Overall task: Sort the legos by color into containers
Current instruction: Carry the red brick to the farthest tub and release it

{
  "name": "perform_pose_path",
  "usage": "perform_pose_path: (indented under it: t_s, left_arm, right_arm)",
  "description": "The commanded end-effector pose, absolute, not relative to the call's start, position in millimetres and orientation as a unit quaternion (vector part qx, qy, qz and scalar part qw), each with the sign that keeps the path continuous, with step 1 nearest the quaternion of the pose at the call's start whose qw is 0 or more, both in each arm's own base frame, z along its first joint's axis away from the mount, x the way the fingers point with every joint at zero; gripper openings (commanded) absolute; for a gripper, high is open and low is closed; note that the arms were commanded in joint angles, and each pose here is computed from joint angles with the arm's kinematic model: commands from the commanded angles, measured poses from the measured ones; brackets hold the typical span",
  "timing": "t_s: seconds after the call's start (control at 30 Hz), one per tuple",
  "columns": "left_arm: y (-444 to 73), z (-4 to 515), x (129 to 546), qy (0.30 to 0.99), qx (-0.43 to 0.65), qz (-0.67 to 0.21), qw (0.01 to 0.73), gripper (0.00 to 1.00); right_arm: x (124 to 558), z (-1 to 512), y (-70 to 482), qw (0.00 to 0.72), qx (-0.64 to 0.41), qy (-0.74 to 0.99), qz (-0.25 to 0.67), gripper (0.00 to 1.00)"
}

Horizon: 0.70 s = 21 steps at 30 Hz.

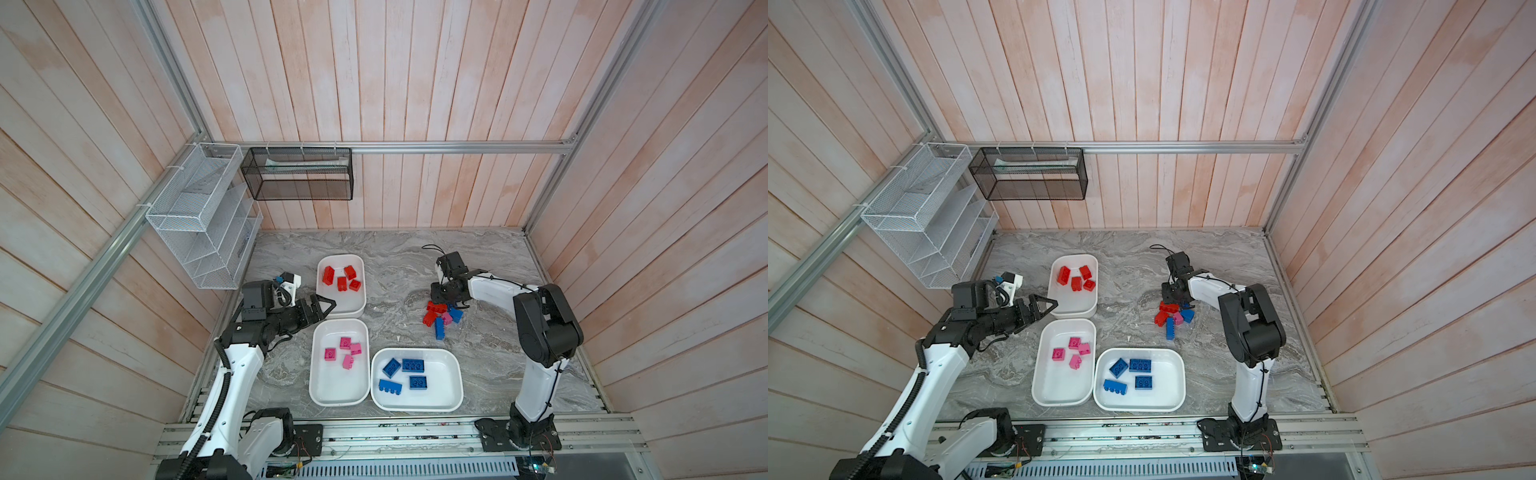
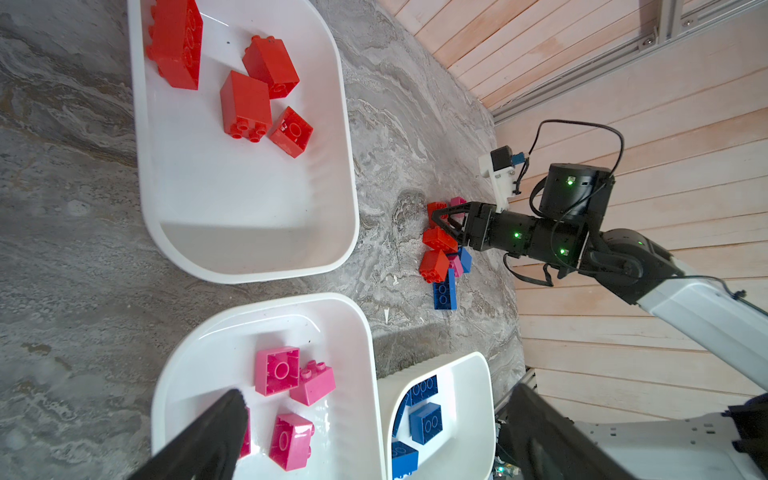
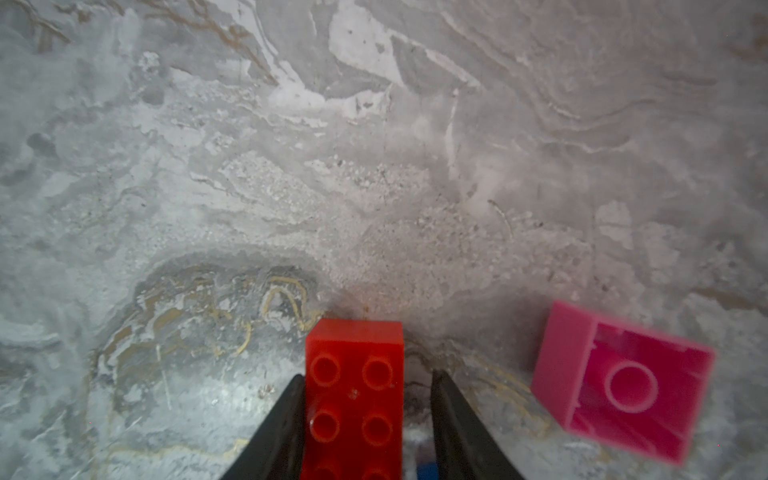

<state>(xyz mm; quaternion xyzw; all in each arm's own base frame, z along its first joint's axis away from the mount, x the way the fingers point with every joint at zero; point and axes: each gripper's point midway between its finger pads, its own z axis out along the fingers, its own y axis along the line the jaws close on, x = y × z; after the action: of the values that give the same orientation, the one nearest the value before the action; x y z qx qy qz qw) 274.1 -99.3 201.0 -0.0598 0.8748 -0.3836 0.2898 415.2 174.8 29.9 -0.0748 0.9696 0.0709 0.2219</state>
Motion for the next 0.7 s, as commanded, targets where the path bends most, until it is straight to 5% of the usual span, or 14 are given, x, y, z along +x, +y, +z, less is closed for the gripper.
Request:
perform_pose_path:
  t_s: [0.0, 0.23, 0.67]
  left_arm:
    - [-100, 199, 274, 0.874, -0.050, -0.385, 0.291, 1.00]
    - [-99, 208, 276, 0.871, -0.048, -0.385, 0.301, 1.00]
    - [-84, 208, 280, 0.887, -0.068, -0.335, 0.312, 1.00]
  right_arm:
    - [419, 22, 167, 0.210, -0.070, 0.974, 0.045, 0.45]
    - [426, 40, 173, 0.229, -0.077, 0.969, 0.055, 0.23]
    - [397, 188, 372, 0.323, -0.212, 0.863, 0.324, 0.23]
